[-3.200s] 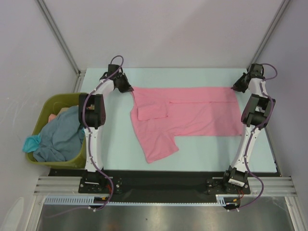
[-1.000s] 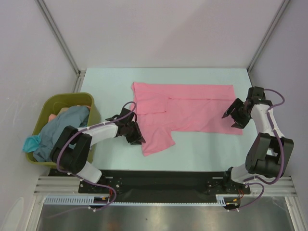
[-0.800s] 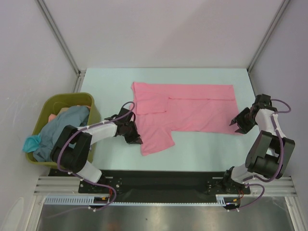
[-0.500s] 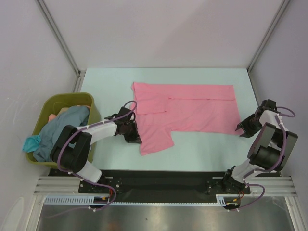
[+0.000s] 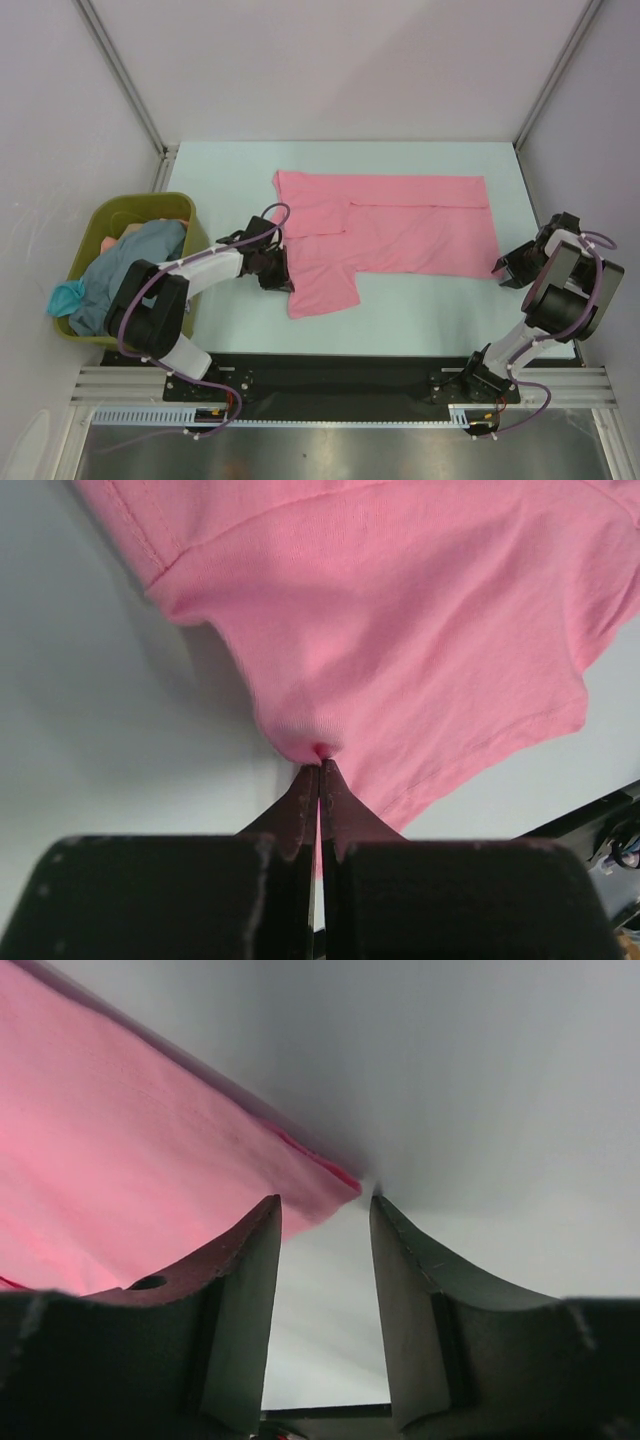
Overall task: Fold and stack the t-shirts
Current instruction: Fold the tshirt
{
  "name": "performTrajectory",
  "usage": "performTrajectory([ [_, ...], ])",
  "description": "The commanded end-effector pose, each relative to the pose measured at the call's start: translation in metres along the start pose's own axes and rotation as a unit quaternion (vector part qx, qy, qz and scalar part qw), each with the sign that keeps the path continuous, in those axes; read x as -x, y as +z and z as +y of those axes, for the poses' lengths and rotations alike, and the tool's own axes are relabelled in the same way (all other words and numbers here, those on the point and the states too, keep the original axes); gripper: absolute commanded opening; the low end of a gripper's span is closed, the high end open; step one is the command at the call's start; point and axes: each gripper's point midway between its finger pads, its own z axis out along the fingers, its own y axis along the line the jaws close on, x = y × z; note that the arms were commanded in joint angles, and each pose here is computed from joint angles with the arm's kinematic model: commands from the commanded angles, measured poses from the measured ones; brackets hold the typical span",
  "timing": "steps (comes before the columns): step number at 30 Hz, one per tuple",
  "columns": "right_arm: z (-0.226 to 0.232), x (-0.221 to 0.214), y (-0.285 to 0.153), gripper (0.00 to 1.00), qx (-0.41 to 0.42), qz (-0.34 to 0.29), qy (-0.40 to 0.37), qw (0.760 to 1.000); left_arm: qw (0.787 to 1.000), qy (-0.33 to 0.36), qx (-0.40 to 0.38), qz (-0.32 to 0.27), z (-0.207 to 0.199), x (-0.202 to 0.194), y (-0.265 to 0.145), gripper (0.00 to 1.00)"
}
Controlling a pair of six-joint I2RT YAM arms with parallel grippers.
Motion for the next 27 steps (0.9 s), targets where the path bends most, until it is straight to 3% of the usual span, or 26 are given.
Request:
performTrajectory([
  [1,0.007,0.011,0.007,0.45,0.009,-0.010,0.029,0.999,0.999,0.030,-0.020,-0.026,-0.013,0.017,-0.016,0.00],
  [3,0.003,0.012,0.008,0.41,0.001,-0.015,0.033,0.999,0.999,0.034,-0.019,-0.037,-0.014,0.022,-0.020,0.00],
  [7,0.000,0.019,0.007,0.07,-0.012,-0.023,0.024,0.999,0.997,0.044,-0.030,-0.058,-0.023,0.030,-0.032,0.00],
  [9,0.001,0.022,0.005,0.00,-0.018,-0.025,0.016,0.999,0.996,0.048,-0.035,-0.069,-0.028,0.036,-0.039,0.00],
  [18,0.018,0.030,-0.015,0.00,-0.038,-0.052,-0.063,0.996,0.992,0.048,-0.044,-0.111,-0.051,0.065,-0.068,0.00],
  [27,0.071,0.048,-0.032,0.00,0.002,-0.079,-0.103,0.992,0.987,0.027,-0.030,-0.158,-0.064,0.108,-0.086,0.00],
])
